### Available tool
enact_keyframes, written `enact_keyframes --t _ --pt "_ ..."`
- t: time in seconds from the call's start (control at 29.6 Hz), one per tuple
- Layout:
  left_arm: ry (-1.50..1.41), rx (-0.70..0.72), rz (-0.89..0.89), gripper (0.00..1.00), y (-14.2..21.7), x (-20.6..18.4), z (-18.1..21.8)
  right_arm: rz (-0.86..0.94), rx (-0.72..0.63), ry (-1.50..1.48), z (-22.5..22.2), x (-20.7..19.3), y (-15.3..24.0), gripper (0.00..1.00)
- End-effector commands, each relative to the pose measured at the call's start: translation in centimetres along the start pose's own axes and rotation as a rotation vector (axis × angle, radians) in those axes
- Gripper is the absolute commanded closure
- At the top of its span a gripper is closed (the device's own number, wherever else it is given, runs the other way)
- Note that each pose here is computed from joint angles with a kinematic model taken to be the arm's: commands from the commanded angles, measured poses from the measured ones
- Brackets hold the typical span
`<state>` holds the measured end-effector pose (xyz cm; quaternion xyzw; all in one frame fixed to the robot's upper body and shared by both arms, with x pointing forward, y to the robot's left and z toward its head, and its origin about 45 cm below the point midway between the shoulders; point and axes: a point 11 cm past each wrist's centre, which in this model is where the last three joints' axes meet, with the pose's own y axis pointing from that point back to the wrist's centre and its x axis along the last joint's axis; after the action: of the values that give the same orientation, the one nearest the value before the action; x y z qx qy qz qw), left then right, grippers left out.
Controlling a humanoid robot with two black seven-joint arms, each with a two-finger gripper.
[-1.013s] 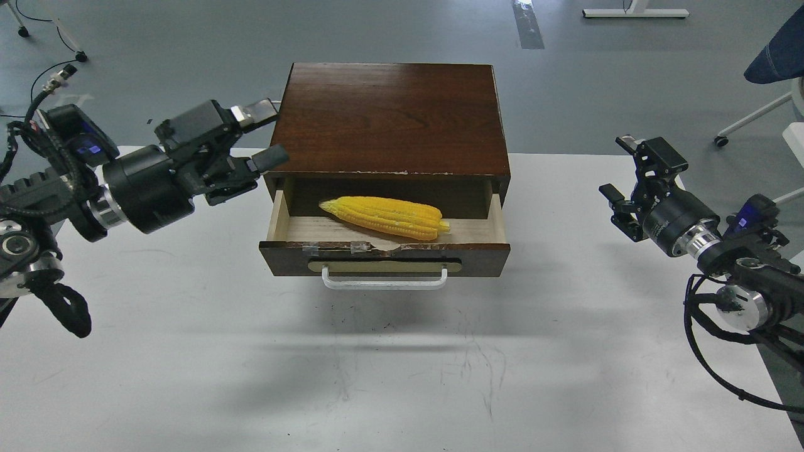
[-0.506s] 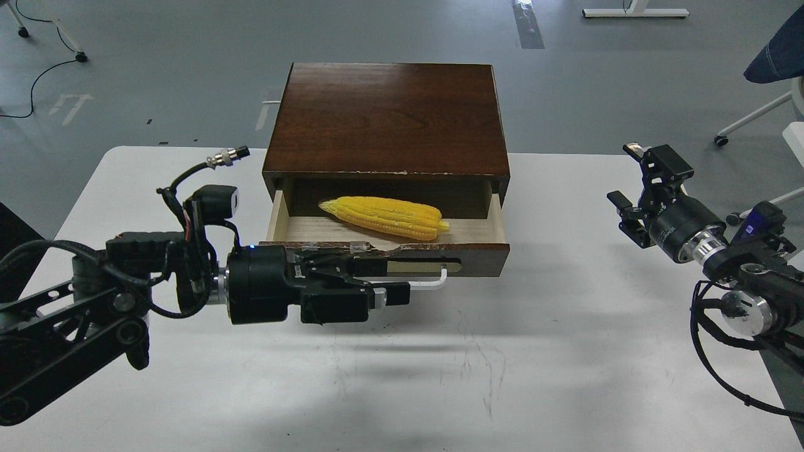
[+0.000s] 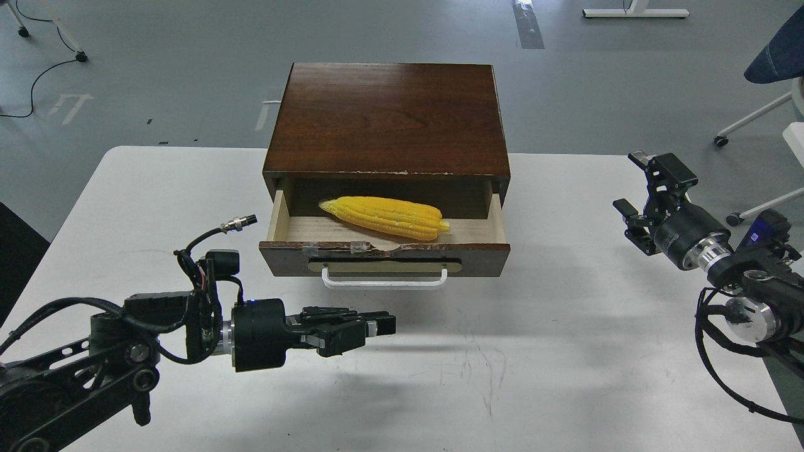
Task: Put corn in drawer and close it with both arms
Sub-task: 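Position the left gripper in front of the drawer's white handle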
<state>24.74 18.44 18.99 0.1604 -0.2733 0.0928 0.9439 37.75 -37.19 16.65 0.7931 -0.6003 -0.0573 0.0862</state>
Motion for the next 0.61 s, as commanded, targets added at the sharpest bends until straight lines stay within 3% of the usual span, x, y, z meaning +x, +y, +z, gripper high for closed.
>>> enact_keyframes --t 0.0,0.57 --pt "0.014 0.027 0.016 1.0 0.3 -0.1 -1.0 0.0 -0.005 -0.003 0.3 -0.1 0.1 0.0" --pt "0.029 0.055 0.066 1.0 0.1 0.5 -2.5 0.003 -0.017 -0.007 0.8 0.0 0.4 0.0"
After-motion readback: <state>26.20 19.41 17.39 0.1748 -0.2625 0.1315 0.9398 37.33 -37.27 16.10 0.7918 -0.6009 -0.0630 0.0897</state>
